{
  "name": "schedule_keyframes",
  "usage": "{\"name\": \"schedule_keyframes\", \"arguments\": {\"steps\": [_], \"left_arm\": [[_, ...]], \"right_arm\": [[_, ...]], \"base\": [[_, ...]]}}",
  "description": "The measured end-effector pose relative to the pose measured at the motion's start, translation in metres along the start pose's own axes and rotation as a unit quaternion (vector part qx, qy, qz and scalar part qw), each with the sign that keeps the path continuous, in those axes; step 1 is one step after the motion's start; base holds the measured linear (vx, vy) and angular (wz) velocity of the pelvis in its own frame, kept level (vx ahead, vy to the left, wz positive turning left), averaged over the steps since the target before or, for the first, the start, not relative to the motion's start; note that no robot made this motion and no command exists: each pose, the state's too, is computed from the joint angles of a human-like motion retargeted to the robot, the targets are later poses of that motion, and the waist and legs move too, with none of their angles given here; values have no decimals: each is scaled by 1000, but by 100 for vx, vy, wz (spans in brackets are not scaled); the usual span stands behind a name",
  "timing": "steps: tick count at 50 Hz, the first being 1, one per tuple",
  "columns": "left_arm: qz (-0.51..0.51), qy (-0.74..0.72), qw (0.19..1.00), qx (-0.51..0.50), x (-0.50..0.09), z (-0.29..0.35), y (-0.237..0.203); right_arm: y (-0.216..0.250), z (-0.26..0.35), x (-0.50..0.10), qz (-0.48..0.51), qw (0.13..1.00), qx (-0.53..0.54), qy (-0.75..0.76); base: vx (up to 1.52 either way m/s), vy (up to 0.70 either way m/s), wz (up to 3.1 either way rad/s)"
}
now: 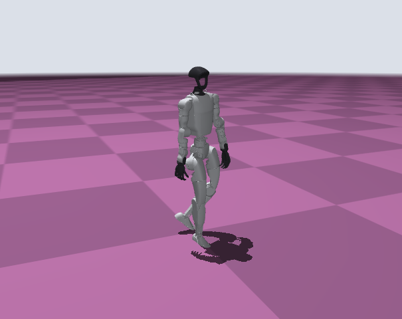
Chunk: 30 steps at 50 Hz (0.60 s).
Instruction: In place motions
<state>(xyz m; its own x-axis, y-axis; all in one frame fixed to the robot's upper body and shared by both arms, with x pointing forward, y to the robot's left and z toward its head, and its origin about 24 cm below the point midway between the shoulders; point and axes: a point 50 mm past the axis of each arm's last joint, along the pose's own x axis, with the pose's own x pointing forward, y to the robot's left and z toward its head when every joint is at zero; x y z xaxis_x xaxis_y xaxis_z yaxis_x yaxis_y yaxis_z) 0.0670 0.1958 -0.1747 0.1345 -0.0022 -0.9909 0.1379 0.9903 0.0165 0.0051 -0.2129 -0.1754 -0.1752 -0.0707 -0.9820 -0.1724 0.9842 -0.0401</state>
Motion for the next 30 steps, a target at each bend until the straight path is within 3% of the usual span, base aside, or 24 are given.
{"name": "schedule_keyframes", "arguments": {"steps": [7, 12, 22, 30], "left_arm": [[15, 49, 998, -43, -3, -34, 4], [11, 80, 996, -41, -5, -60, -3], [0, 46, 998, -31, -1, -40, -12], [-4, 1, 999, -32, 1, -9, -7]], "right_arm": [[11, 83, -20, -4, 978, -142, -152], [21, 99, -27, 7, 964, -182, -193], [14, 42, -6, 26, 992, -72, -101], [-6, -11, 1, -17, 998, -62, 11]], "base": [[7, 1, -204], [22, -1, -145], [12, 1, -21], [7, 3, 19]]}}
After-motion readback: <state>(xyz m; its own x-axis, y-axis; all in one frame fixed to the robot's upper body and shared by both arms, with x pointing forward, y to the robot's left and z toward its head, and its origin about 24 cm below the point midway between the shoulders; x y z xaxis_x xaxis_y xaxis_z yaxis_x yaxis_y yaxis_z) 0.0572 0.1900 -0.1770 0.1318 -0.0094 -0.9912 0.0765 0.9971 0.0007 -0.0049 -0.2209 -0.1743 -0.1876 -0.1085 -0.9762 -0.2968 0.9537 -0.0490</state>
